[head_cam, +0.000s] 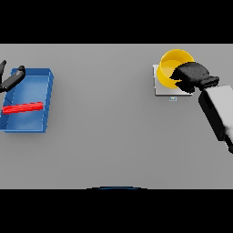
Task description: Pick up the red beaker and tilt it to pour out 1 green nut into yellow bowl. Pick up the yellow bowl and place it on the metallic measuring scale.
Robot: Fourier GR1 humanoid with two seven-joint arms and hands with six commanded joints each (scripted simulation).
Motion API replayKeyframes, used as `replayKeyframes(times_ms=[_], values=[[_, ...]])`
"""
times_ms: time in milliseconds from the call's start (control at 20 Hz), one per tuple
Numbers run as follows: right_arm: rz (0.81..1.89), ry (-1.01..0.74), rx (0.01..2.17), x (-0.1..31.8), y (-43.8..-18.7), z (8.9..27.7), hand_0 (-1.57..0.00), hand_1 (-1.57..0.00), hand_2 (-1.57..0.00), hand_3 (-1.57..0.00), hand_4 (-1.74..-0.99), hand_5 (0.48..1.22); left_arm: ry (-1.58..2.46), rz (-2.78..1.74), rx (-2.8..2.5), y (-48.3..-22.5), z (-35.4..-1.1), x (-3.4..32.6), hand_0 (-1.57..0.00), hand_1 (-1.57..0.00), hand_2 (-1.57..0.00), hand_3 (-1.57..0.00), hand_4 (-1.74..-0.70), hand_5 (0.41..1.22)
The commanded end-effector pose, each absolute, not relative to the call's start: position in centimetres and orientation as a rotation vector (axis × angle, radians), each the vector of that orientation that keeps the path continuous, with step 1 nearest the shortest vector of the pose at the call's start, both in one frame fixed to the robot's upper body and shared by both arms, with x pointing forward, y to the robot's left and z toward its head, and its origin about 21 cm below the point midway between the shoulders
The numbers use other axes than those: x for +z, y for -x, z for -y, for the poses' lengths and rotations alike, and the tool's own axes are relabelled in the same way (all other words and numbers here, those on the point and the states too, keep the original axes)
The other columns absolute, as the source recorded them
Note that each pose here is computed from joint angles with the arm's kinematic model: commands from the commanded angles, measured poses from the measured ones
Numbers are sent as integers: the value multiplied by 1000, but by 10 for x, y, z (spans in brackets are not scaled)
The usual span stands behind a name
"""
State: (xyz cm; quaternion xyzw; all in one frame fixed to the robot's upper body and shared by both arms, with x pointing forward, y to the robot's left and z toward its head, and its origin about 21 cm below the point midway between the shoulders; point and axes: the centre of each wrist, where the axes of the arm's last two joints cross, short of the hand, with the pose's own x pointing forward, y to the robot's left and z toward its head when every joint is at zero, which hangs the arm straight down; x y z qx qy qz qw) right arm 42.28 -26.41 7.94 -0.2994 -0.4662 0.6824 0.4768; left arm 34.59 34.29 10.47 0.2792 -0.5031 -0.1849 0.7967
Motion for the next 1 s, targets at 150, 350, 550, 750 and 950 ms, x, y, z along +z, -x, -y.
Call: replayKeyframes(times_ms=[150, 350, 550, 750, 950], values=[[1115, 685, 1630, 75, -428, 261, -1469, -1571, -1369, -1466, -1741, 1221, -592, 1090, -400, -348, -339, 103, 1, 1, 1, 1, -727, 710], [1107, 669, 1631, 75, -429, 263, -1332, -1459, -1423, -1198, -1741, 1221, -589, 1090, -401, -346, -340, 103, 1, 1, 1, 1, -729, 717], [1089, 644, 1603, 74, -428, 270, -577, -828, -913, -742, -1588, 1016, -590, 1102, -404, -347, -342, 105, 1, 1, 1, 1, -732, 729], [1048, 646, 1642, 75, -431, 268, -236, -380, -519, -525, -1501, 877, -593, 1096, -404, -350, -342, 105, 1, 1, 1, 1, -724, 708], [1033, 648, 1660, 76, -431, 268, -96, -155, -251, -378, -1442, 814, -585, 1091, -399, -350, -338, 104, 1, 1, 1, 1, -722, 699]])
